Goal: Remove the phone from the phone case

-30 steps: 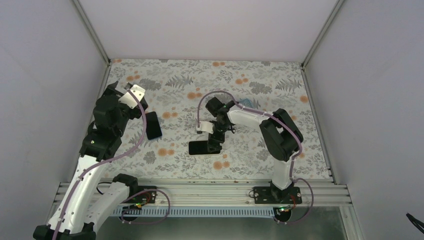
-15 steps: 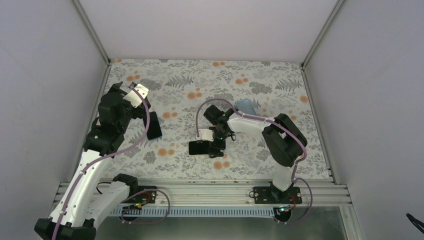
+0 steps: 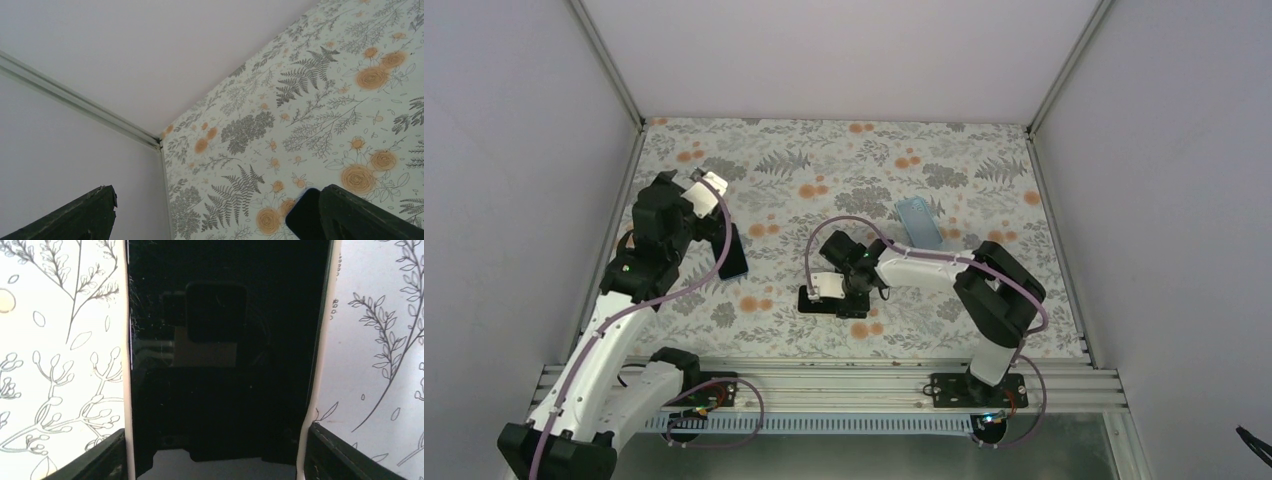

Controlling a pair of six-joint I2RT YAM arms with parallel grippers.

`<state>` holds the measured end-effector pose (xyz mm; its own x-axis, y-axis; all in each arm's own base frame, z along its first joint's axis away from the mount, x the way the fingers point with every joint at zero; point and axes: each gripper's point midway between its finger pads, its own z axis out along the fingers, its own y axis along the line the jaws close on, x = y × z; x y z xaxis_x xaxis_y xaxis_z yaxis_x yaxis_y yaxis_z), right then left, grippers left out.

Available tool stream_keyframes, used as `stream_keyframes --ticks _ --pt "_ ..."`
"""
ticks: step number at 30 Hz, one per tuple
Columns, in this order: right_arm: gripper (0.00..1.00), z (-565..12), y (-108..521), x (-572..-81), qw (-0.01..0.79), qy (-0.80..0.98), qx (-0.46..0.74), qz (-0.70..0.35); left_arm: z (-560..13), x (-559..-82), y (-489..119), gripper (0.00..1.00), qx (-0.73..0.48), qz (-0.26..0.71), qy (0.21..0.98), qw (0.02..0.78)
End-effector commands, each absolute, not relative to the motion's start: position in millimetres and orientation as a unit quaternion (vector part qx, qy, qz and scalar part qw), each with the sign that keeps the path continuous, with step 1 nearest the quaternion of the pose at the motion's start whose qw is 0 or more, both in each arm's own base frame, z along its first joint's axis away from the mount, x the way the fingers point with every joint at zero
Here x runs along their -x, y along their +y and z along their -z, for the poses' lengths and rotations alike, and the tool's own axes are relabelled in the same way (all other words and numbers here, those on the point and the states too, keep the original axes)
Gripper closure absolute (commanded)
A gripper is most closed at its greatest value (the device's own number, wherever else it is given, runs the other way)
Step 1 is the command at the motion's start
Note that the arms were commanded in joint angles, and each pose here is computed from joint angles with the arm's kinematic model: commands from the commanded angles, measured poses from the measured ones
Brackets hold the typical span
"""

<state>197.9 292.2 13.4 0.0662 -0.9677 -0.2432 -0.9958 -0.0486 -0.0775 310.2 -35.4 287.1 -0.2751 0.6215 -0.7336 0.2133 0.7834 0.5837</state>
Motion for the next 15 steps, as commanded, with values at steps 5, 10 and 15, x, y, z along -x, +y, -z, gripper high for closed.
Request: stream_keyframes --ticks 5,10,15 --pt "0.42 7 279 -203 0.11 0.684 0.721 -0.003 -262 -313 -68 0.0 -0.313 -0.092 0.797 0.509" --pt "0.42 -28 294 -215 0.176 0.683 0.709 -0.005 -231 -303 -98 0.0 -0.365 0.002 0.823 0.436" --pt "0.44 -81 306 -238 0.266 0.678 0.685 0.018 -224 -289 -134 0.0 -0.402 0.126 0.83 0.365"
